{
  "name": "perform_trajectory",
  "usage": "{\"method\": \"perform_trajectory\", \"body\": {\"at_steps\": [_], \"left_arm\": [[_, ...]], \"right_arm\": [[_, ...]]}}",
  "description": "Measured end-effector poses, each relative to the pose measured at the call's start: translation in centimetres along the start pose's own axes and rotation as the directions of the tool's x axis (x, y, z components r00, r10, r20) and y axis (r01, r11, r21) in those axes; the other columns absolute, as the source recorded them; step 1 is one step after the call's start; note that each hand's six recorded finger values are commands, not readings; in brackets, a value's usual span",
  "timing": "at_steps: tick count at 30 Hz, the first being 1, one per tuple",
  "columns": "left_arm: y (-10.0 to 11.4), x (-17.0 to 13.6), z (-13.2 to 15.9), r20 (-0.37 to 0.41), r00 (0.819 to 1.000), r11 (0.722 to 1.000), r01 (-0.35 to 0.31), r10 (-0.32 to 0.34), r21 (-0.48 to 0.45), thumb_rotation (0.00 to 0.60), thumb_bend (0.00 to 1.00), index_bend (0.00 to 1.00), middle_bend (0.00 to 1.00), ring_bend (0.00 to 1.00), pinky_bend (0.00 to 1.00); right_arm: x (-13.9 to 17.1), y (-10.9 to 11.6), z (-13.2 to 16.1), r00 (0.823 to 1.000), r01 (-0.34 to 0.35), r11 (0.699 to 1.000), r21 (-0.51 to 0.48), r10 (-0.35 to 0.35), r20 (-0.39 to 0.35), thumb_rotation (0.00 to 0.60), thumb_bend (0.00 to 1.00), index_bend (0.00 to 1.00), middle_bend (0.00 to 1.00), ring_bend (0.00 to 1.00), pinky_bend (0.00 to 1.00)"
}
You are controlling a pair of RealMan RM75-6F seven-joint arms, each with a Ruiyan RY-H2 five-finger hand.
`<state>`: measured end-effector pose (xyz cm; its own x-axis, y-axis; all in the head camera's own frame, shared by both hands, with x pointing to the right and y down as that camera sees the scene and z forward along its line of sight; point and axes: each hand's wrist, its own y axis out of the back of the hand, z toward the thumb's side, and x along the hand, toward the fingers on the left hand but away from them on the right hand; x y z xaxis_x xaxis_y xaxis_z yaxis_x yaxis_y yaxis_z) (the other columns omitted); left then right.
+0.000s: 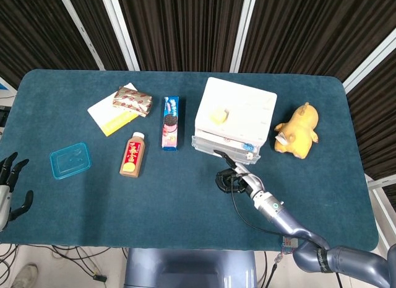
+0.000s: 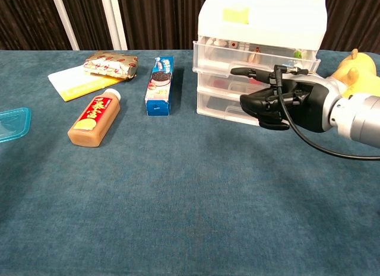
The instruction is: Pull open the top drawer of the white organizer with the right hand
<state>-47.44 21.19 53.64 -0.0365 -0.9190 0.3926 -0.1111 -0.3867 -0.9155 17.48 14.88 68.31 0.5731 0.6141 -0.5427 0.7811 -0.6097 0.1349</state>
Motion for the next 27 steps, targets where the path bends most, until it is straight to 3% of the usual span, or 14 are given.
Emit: {"method": "perform_trajectory", "body": {"at_steps": [16,27], "left_arm": [[-0.1,0.0,0.0,0.002,1.0,1.0,0.005,-0.005,0.006,0.6,0.44,0.12,0.0,0.0,0.0],[-0.2,0.0,0.1,0.002,1.0,1.0,0.009,-0.009,0.009,0.6,0.44,0.12,0.0,0.0,0.0]], "right_arm": [[0.3,0.6,-0.4,0.999,0.04,0.999,-0.001,-0.04,0.017,0.6,0.54,0.0,0.73,0.88,0.95],[2.8,0.1,-0.3,0.999,0.051,0.999,0.004,-0.051,-0.002,0.6,0.54,0.0,0.73,0.88,0.95]]}}
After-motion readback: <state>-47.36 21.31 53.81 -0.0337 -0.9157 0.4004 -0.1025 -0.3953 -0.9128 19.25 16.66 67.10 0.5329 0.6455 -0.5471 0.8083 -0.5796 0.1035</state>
